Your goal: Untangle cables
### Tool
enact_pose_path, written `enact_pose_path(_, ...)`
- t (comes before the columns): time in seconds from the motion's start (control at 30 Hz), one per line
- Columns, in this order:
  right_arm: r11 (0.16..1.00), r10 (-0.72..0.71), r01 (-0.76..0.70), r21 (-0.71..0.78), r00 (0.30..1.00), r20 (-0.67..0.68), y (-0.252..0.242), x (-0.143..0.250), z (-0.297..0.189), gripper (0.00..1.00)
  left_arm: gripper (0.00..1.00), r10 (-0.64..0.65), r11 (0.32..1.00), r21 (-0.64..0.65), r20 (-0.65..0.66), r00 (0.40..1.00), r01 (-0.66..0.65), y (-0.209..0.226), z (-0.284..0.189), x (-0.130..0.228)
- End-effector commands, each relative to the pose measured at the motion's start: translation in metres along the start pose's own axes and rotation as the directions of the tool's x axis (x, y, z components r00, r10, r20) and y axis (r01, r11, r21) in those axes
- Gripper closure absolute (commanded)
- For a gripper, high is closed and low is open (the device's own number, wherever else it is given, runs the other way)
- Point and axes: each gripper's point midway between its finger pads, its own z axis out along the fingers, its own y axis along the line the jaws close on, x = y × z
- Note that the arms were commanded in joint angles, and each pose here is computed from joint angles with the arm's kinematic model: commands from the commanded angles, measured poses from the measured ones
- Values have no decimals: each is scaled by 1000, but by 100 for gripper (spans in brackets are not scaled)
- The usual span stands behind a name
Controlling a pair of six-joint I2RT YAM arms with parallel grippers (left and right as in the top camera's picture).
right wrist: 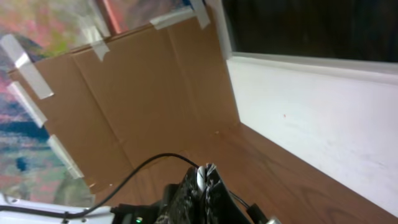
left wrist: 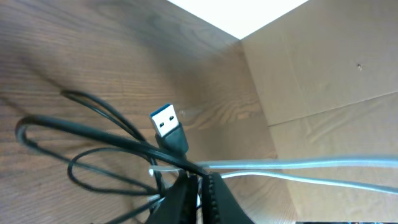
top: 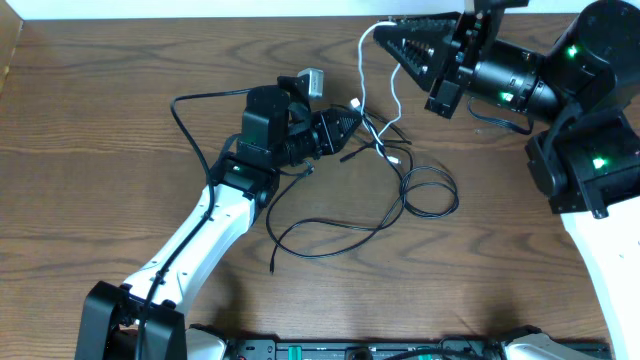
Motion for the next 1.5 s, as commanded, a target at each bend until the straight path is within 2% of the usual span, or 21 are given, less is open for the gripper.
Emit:
enact_pose_path(0.0,978,10,-24,206,998,67,-38,-17,-20,99,92,5,999,-35,-25,1000,-6,8,0,5)
enact_pose_path(0.1,938,61,-79,338,996,63,-72,-10,-38,99,93,37,996,-76,-77,996,-43,19,-1,18)
enact_pose_path(0.23,952,63,-75,295,997,50,-63,-9,-37,99,92,2,988,-155,-10,1000,-3,32,-2,7)
enact_pose_path(0.27,960,58,-69,271,997,47,-57,-10,-37,99,55,-36,984,-176,24,999,40,36,-3,2)
enact_pose_path(0.3,964,54,-64,259,997,46,-54,-11,-37,99,40,-53,982,-178,49,997,61,35,-3,-2)
enact_pose_path(0.4,978,37,-46,202,998,49,-37,-16,-37,99,31,-141,967,-193,146,979,168,39,-5,-17)
enact_pose_path(0.47,981,22,-33,190,998,57,-27,-20,-39,99,29,-248,936,-197,217,944,291,45,-7,-25)
enact_pose_path(0.63,984,20,-29,175,998,54,-19,-19,-38,99,29,-407,890,-111,245,880,442,32,-3,-27)
enact_pose_path(0.93,989,23,-30,146,999,44,-10,-16,-31,99,29,-472,870,-55,198,859,490,20,29,-10)
enact_pose_path(0.97,989,24,-30,146,999,44,-10,-16,-31,99,31,-473,869,-60,195,859,492,22,32,-8)
enact_pose_path(1.0,989,24,-30,146,999,44,-10,-16,-31,99,42,-474,868,-64,193,859,493,23,32,-7)
enact_pose_path(1.03,989,23,-30,146,999,44,-10,-16,-31,99,72,-461,874,-71,193,866,481,25,33,-7)
enact_pose_path(1.07,989,24,-30,147,999,44,-10,-16,-31,99,89,-438,885,-75,193,878,459,25,32,-8)
enact_pose_path(1.17,964,42,-57,259,997,62,-32,-16,-37,99,93,-423,893,-87,177,889,442,30,29,-8)
enact_pose_path(1.23,854,71,-110,509,993,94,-82,-10,-62,99,92,-382,914,-94,133,914,396,33,26,-6)
enact_pose_path(1.27,756,74,-129,641,991,112,-109,-6,-83,99,93,-385,909,-122,118,915,399,40,22,-2)
enact_pose_path(1.33,460,57,-161,873,987,152,-157,2,-146,99,93,-368,890,-260,80,926,376,71,4,13)
enact_pose_path(1.37,312,40,-166,935,986,162,-171,4,-177,99,93,-332,889,-317,50,942,330,83,-6,20)
enact_pose_path(1.4,237,31,-167,957,986,165,-177,6,-194,99,93,-325,882,-351,34,945,316,90,-13,24)
enact_pose_path(1.43,78,14,-171,982,985,170,-186,8,-231,99,92,-303,872,-402,8,953,280,103,-28,28)
enact_pose_path(1.47,31,10,-172,985,985,172,-188,9,-243,99,92,-295,867,-420,-1,955,267,107,-34,29)
